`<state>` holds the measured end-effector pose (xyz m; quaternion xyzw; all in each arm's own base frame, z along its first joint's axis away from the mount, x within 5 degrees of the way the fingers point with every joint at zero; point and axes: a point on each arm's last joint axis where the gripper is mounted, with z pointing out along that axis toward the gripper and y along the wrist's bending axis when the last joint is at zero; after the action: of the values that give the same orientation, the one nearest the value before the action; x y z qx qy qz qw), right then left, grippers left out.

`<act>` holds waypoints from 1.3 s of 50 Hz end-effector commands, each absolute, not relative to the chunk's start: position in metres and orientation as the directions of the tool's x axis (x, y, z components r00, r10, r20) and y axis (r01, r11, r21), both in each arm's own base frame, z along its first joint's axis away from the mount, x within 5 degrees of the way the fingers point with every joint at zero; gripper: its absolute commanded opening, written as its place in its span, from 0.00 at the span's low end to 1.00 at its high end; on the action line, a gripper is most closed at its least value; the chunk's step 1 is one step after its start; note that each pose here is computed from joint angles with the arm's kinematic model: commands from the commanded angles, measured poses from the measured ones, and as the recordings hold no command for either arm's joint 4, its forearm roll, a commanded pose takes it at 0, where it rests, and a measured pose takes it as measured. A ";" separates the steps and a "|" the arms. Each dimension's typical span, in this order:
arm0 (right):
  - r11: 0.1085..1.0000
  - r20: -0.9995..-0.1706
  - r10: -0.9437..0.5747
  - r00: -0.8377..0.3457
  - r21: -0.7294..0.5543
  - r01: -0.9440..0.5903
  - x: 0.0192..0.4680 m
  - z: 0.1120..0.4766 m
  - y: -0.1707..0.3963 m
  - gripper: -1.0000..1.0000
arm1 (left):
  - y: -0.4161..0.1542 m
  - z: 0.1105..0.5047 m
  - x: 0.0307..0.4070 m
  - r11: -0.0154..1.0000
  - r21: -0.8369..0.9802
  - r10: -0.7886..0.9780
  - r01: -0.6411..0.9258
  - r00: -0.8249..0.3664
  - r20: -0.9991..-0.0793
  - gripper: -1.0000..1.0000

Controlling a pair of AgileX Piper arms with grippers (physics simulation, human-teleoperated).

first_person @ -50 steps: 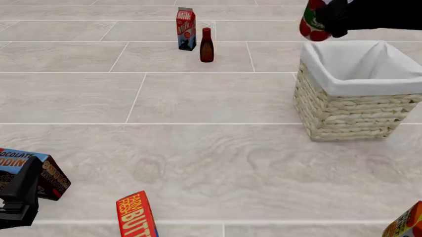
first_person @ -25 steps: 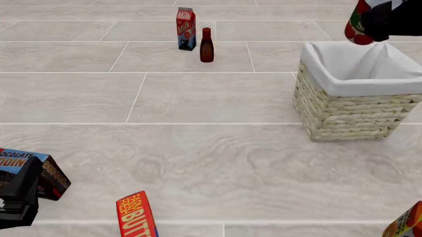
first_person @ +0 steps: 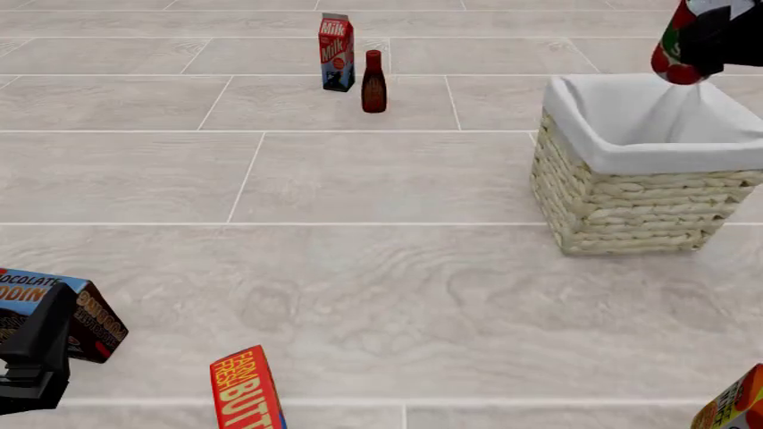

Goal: Pick the tomato sauce and place it in the basket.

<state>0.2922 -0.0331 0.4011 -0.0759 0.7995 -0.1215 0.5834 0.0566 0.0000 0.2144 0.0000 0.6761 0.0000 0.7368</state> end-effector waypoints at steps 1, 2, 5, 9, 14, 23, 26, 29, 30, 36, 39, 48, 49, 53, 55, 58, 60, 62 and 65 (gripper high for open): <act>0.966 -0.919 -0.229 -0.320 -0.256 0.046 0.302 0.397 -0.040 0.00 | 0.000 0.214 0.057 1.000 0.000 0.000 0.000 0.086 -0.996 1.00; 0.965 -0.918 -0.224 -0.326 -0.256 0.059 0.304 0.395 -0.045 0.00 | 0.000 0.214 0.057 1.000 0.000 0.000 0.000 0.086 -0.996 1.00; 0.966 -0.917 -0.220 -0.334 -0.252 0.057 0.307 0.392 -0.045 0.00 | 0.000 0.214 0.057 1.000 0.000 0.000 0.000 0.086 -0.996 1.00; 0.967 -0.916 -0.212 -0.341 -0.248 0.063 0.309 0.390 -0.047 0.00 | 0.000 0.214 0.057 1.000 0.000 0.000 0.000 0.086 -0.996 1.00; 0.966 -0.913 -0.211 -0.348 -0.250 0.070 0.311 0.386 -0.050 0.00 | 0.000 0.214 0.057 1.000 0.000 0.000 0.000 0.086 -0.996 1.00; 0.964 -0.906 -0.209 -0.368 -0.253 0.075 0.318 0.377 -0.055 0.00 | 0.000 0.214 0.057 1.000 0.000 0.000 0.000 0.086 -0.996 1.00; 0.965 -0.904 -0.209 -0.372 -0.253 0.073 0.320 0.376 -0.055 0.00 | 0.000 0.214 0.057 1.000 0.000 0.000 0.000 0.086 -0.996 1.00; 0.964 -0.902 -0.211 -0.377 -0.255 0.070 0.322 0.374 -0.056 0.00 | 0.000 0.214 0.057 1.000 0.000 0.000 0.000 0.086 -0.996 1.00; 0.964 -0.900 -0.213 -0.379 -0.257 0.068 0.323 0.373 -0.055 0.00 | 0.000 0.214 0.057 1.000 0.000 0.000 0.000 0.086 -0.996 1.00; 0.964 -0.897 -0.216 -0.386 -0.259 0.063 0.327 0.367 -0.056 0.00 | 0.000 0.214 0.057 1.000 0.000 0.000 0.000 0.086 -0.996 1.00; 0.964 -0.895 -0.215 -0.392 -0.258 0.059 0.330 0.365 -0.055 0.00 | 0.000 0.214 0.057 1.000 0.000 0.000 0.000 0.086 -0.996 1.00; 0.964 -0.886 -0.219 -0.408 -0.260 0.048 0.340 0.352 -0.055 0.00 | 0.000 0.214 0.057 1.000 0.000 0.000 0.000 0.086 -0.996 1.00; 0.964 -0.886 -0.220 -0.408 -0.261 0.047 0.340 0.351 -0.055 0.00 | 0.000 0.214 0.057 1.000 0.000 0.000 0.000 0.086 -0.996 1.00; 0.964 -0.883 -0.222 -0.415 -0.262 0.042 0.343 0.347 -0.055 0.00 | 0.000 0.214 0.057 1.000 0.000 0.000 0.000 0.086 -0.996 1.00; 0.964 -0.880 -0.223 -0.419 -0.264 0.041 0.344 0.344 -0.056 0.00 | 0.000 0.214 0.057 1.000 0.000 0.000 0.000 0.086 -0.996 1.00; 0.964 -0.878 -0.223 -0.422 -0.264 0.040 0.345 0.342 -0.056 0.00 | 0.000 0.214 0.057 1.000 0.000 0.000 0.000 0.086 -0.996 1.00; 0.963 -0.877 -0.224 -0.426 -0.266 0.040 0.345 0.340 -0.057 0.00 | 0.000 0.214 0.057 1.000 0.000 0.000 0.000 0.086 -0.996 1.00; 0.963 -0.875 -0.226 -0.429 -0.268 0.038 0.346 0.338 -0.057 0.00 | 0.000 0.214 0.057 1.000 0.000 0.000 0.000 0.086 -0.996 1.00; 0.963 -0.873 -0.226 -0.433 -0.268 0.038 0.348 0.335 -0.057 0.00 | 0.000 0.214 0.057 1.000 0.000 0.000 0.000 0.086 -0.996 1.00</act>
<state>0.3430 -0.0561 0.3428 -0.0583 0.8347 -0.1247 0.5332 0.0566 0.0000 0.2144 0.0000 0.6761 0.0000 0.7368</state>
